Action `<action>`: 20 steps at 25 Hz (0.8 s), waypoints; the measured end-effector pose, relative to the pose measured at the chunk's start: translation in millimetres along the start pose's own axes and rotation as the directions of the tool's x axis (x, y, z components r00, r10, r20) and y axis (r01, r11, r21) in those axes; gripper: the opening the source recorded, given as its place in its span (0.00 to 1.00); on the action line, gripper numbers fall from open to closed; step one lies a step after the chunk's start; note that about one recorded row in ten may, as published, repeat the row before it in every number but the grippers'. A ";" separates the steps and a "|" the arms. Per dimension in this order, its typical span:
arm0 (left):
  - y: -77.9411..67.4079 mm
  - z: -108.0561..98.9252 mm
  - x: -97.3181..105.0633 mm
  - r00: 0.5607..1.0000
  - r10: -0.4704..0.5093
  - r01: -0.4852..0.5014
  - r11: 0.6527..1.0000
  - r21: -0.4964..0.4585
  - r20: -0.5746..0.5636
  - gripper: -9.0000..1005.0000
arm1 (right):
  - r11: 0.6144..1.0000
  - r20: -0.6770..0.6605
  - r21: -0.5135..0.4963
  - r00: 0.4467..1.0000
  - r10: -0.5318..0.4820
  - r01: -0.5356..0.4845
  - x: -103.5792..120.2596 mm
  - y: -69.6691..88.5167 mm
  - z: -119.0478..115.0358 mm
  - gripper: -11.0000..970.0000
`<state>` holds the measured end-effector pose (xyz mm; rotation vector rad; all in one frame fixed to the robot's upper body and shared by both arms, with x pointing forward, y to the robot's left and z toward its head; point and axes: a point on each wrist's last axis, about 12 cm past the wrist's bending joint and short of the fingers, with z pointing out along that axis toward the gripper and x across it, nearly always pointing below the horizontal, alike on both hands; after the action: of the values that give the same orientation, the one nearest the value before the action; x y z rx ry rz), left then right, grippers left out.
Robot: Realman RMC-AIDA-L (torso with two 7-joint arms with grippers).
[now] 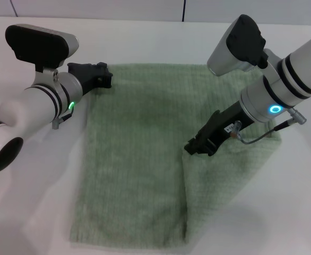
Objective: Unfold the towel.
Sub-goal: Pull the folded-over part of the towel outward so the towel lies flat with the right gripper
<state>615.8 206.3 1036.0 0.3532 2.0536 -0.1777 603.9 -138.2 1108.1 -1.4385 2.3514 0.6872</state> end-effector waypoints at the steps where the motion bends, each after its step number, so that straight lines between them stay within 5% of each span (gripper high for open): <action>1: 0.0 0.0 0.1 1.000 0.000 0.000 1.000 0.000 0.000 0.01 | 1.000 0.000 0.000 1.000 0.000 0.000 0.0 0.1 0.0 0.05; 20: -0.3 -0.2 1.3 1.000 0.006 -0.006 1.000 -0.001 -0.005 0.01 | 1.000 0.019 0.008 1.000 0.001 -0.001 -1.1 -0.7 -3.0 0.03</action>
<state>614.9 206.3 1034.9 0.3597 2.0569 -0.1727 605.1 -139.2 1110.9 -1.4217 2.3379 0.6882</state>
